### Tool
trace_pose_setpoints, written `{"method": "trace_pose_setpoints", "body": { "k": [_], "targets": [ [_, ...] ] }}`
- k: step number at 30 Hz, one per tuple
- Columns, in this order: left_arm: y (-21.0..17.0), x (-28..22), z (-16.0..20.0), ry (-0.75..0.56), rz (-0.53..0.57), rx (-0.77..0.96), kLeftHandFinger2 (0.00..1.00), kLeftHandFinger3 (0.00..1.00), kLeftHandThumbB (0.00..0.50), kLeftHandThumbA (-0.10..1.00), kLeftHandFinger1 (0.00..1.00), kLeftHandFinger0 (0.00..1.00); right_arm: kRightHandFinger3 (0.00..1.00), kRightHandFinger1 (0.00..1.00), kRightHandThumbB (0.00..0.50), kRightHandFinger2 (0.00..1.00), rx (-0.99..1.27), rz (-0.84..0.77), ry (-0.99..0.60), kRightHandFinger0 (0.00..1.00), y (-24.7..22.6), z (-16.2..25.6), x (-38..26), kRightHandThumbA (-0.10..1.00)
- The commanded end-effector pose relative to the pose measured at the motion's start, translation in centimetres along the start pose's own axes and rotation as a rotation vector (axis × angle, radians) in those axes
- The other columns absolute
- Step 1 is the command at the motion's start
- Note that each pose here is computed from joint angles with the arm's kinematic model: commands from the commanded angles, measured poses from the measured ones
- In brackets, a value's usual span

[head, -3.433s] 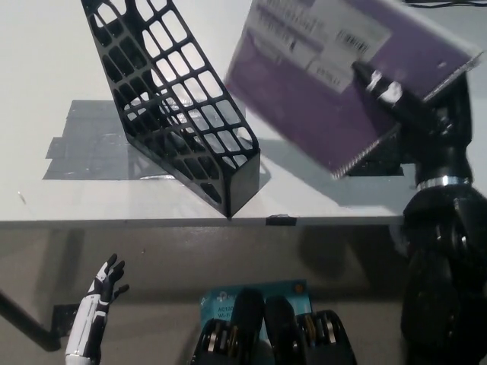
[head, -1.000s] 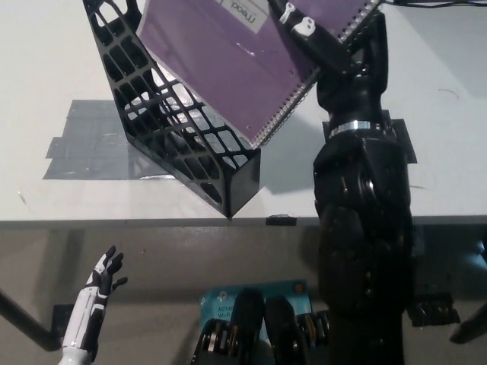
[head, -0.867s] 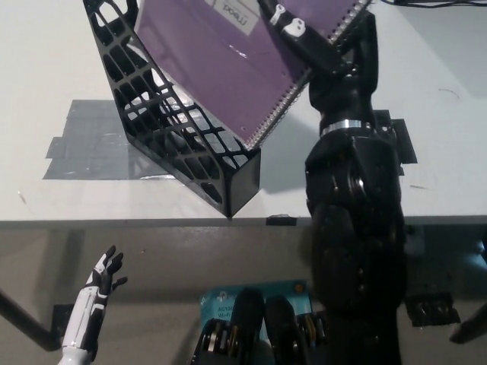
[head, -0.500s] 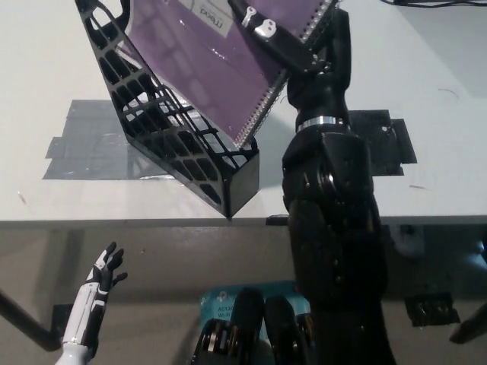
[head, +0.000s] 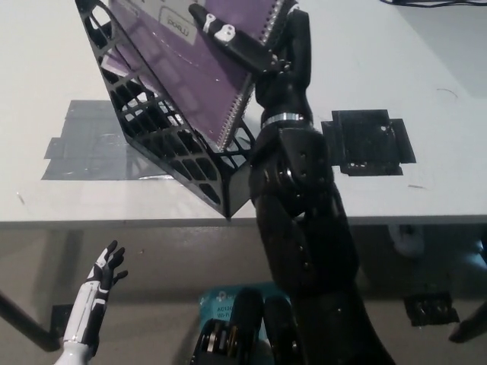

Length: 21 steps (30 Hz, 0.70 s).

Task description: A person hands a notebook to the robot and the robot grabs it with its right hand and places it in the magazine stand kept in the centre of the desk infront of it.

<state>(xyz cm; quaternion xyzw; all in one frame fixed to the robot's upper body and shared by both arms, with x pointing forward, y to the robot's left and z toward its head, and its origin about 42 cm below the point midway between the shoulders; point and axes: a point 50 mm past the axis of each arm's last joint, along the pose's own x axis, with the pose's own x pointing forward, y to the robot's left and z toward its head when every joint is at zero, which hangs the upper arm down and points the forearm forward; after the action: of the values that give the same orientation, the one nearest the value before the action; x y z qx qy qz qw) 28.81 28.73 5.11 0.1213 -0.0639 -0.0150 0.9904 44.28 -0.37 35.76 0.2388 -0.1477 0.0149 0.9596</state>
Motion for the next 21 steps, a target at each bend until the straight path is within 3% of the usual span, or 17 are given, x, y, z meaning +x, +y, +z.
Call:
{"method": "trace_pose_setpoints", "body": {
  "k": [1,6,7,8,9,11,14,21],
  "targets": [
    [0.7,0.9,1.4,-0.085,-0.01,0.013,1.0,1.0,0.5,1.0,1.0,0.93,0.0,0.0,0.0,0.0,0.1,0.088,-0.163,0.0,5.4,2.4,0.1,0.88],
    [0.7,1.1,1.6,-0.09,-0.013,0.017,1.0,1.0,0.5,1.0,1.0,0.94,0.0,0.0,0.014,0.0,0.02,0.102,-0.162,0.0,5.4,1.6,0.2,0.9],
    [0.7,1.1,1.6,-0.09,-0.013,0.018,1.0,1.0,0.5,1.0,1.0,0.94,0.14,0.12,0.091,0.14,0.002,0.114,-0.172,0.13,5.4,1.6,0.2,0.92],
    [0.7,1.1,1.6,-0.09,-0.013,0.019,1.0,1.0,0.5,1.0,1.0,0.94,0.82,0.74,0.32,0.84,-0.053,0.172,-0.169,0.66,5.3,1.4,0.1,1.0],
    [0.7,1.1,1.6,-0.091,-0.013,0.02,1.0,1.0,0.5,1.0,1.0,0.94,1.0,1.0,0.362,1.0,-0.11,0.234,-0.162,1.0,5.2,1.1,0.1,1.0],
    [0.7,1.3,1.7,-0.095,-0.016,0.023,1.0,1.0,0.5,1.0,1.0,0.95,1.0,1.0,0.397,1.0,-0.192,0.312,-0.15,1.0,5.0,0.8,0.1,1.0],
    [0.7,1.5,1.8,-0.1,-0.015,0.022,1.0,1.0,0.5,1.0,1.0,0.93,1.0,1.0,0.491,1.0,-0.233,0.348,-0.116,1.0,4.5,0.7,0.2,1.0],
    [0.9,1.9,2.0,-0.109,-0.018,0.014,1.0,1.0,0.5,1.0,1.0,0.93,1.0,1.0,0.493,1.0,-0.256,0.353,-0.134,1.0,4.3,1.3,0.4,1.0]
  ]
}}
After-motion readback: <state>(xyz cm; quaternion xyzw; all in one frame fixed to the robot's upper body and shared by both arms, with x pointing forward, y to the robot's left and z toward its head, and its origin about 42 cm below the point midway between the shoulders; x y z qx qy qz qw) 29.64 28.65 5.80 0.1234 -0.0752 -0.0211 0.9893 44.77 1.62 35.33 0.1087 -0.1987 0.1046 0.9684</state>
